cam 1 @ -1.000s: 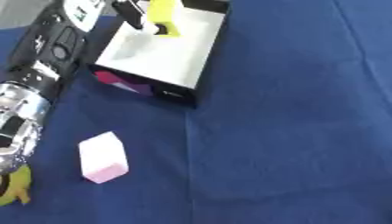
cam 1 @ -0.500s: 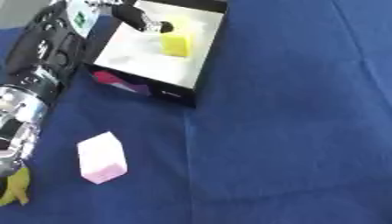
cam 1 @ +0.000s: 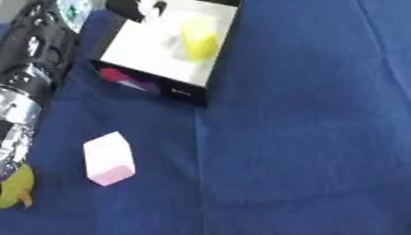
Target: Pick up objects on the table and place them in the box.
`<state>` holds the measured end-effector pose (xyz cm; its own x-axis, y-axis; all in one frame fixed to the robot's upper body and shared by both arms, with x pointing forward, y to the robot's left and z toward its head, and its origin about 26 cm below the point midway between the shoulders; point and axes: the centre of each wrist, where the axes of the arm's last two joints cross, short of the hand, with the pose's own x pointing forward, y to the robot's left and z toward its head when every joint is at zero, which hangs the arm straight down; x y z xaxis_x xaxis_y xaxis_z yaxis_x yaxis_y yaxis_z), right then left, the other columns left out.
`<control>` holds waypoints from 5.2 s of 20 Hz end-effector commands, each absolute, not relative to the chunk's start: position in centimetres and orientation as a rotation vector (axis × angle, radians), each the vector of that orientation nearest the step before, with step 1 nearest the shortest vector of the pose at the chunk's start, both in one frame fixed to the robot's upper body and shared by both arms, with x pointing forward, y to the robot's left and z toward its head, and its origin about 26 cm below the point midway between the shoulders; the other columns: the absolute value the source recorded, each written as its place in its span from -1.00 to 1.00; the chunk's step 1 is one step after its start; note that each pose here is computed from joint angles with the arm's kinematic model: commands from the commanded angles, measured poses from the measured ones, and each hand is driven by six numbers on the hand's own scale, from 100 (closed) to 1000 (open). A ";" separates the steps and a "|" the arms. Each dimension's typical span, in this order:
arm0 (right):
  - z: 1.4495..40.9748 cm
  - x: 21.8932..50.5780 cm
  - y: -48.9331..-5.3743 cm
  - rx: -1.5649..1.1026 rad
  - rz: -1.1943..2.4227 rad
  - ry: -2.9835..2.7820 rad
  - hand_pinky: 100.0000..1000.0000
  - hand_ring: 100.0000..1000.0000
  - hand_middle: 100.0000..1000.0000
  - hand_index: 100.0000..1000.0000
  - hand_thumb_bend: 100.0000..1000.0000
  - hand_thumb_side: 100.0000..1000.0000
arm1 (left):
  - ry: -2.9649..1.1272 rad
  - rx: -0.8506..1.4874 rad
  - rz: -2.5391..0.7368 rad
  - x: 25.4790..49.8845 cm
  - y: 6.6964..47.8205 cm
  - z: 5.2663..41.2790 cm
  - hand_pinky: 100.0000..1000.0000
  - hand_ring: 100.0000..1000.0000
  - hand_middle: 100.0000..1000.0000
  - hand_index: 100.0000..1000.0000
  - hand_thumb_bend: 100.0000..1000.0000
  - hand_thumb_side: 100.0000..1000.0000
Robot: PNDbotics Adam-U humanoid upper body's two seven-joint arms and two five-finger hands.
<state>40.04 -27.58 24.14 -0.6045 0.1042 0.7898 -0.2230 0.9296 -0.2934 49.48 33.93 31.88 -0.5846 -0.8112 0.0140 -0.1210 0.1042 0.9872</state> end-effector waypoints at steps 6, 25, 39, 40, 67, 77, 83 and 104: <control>24.3 39.5 -30.9 -0.027 0.411 -2.177 1.00 1.00 1.00 0.78 -1.00 -0.18 | -2.046 0.980 -1.229 44.4 41.2 37.9 0.71 0.58 0.73 0.76 -1.00 -0.40; 24.4 38.6 -33.7 -0.110 0.318 -2.213 1.00 1.00 1.00 0.77 -1.00 -0.18 | -2.167 0.970 -0.845 32.2 47.9 36.3 0.65 0.47 0.58 0.65 -1.00 -0.16; 23.4 38.3 -34.7 -0.142 0.287 -2.198 1.00 1.00 1.00 0.77 -1.00 -0.18 | -1.911 0.901 -0.893 30.7 48.1 27.3 0.64 0.44 0.54 0.63 -1.00 0.01; 23.4 38.3 -34.7 -0.143 0.286 -2.198 1.00 1.00 1.00 0.77 -1.00 -0.18 | -1.914 0.892 -0.887 30.6 48.0 27.1 0.64 0.44 0.54 0.63 -1.00 0.01; 20.2 37.3 -36.7 -0.228 0.345 -2.065 1.00 1.00 1.00 0.78 -1.00 -0.18 | -1.812 0.585 -1.498 32.0 35.3 22.2 0.79 0.62 0.69 0.80 -1.00 0.42; 18.8 37.1 -37.1 -0.236 0.350 -2.018 1.00 1.00 1.00 0.78 -1.00 -0.18 | -1.726 0.296 -1.607 33.2 31.1 19.9 0.80 0.59 0.68 0.78 -1.00 0.59; 18.3 37.1 -37.2 -0.236 0.348 -2.002 1.00 1.00 1.00 0.78 -1.00 -0.18 | -1.662 0.234 -1.647 33.7 29.9 18.3 0.85 0.59 0.64 0.80 -1.00 0.67; 18.0 37.0 -37.9 -0.254 0.358 -1.990 1.00 1.00 1.00 0.78 -1.00 -0.18 | -1.667 0.191 -1.682 33.7 27.3 17.2 1.00 0.67 0.68 0.84 -1.00 -0.04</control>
